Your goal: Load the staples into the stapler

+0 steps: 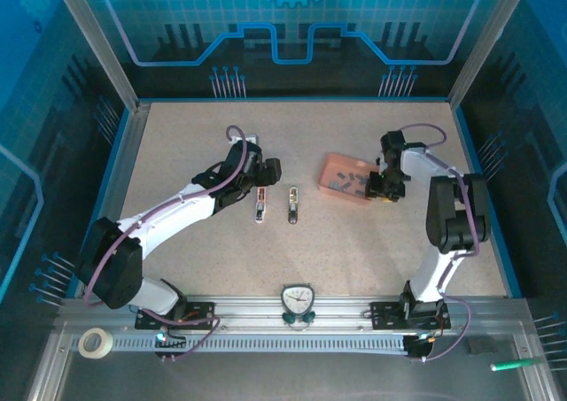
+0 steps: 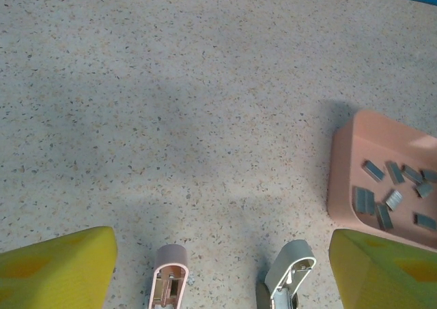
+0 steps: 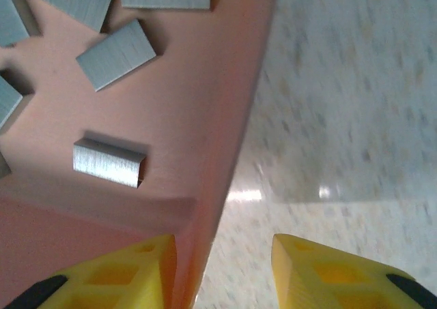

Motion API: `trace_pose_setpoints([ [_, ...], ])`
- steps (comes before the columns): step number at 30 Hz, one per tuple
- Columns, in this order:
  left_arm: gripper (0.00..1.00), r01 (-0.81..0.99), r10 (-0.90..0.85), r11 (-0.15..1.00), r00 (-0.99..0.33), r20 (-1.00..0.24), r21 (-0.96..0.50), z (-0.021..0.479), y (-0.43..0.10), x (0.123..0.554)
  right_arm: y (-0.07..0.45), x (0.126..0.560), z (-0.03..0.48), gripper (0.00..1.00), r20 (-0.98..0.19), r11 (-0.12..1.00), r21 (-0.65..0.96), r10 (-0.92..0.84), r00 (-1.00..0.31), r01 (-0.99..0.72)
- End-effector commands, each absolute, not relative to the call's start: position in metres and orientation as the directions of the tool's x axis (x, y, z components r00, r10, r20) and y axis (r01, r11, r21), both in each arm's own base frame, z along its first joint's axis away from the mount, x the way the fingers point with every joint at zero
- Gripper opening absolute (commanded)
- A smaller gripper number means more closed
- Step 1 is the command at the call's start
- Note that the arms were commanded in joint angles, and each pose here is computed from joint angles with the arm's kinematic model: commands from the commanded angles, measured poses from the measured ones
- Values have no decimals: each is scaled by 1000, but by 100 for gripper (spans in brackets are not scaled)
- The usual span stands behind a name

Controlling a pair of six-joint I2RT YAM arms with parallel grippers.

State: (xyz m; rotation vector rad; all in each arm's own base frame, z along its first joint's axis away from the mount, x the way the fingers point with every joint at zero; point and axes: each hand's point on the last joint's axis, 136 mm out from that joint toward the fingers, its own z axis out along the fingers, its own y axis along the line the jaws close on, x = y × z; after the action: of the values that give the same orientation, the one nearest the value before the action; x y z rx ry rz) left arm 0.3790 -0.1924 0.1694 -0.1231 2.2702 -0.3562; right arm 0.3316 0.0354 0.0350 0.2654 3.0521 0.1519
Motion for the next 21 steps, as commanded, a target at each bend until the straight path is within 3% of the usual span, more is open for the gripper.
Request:
trace_pose_setpoints([
  [1, 82, 41, -185, 958, -665, -724, -283, 166, -189, 377, 26, 293, 42, 41, -4, 975, 62, 214, -977, 213],
  [7, 82, 58, -171, 958, -667, -725, -279, 164, -191, 376, 38, 250, 43, 42, 47, 968, 90, 229, -972, 232],
  [11, 82, 79, -167, 952, -676, -718, -295, 164, -194, 376, 38, 242, 64, 42, 12, 975, 58, 213, -977, 213],
  [17, 82, 86, -194, 934, -694, -694, -346, 163, -194, 374, 54, 269, 126, 40, -153, 993, 89, 91, -984, 78],
  [21, 82, 68, -234, 916, -709, -665, -395, 159, -190, 373, 74, 291, 139, 36, -195, 993, 104, -37, -980, -58],
])
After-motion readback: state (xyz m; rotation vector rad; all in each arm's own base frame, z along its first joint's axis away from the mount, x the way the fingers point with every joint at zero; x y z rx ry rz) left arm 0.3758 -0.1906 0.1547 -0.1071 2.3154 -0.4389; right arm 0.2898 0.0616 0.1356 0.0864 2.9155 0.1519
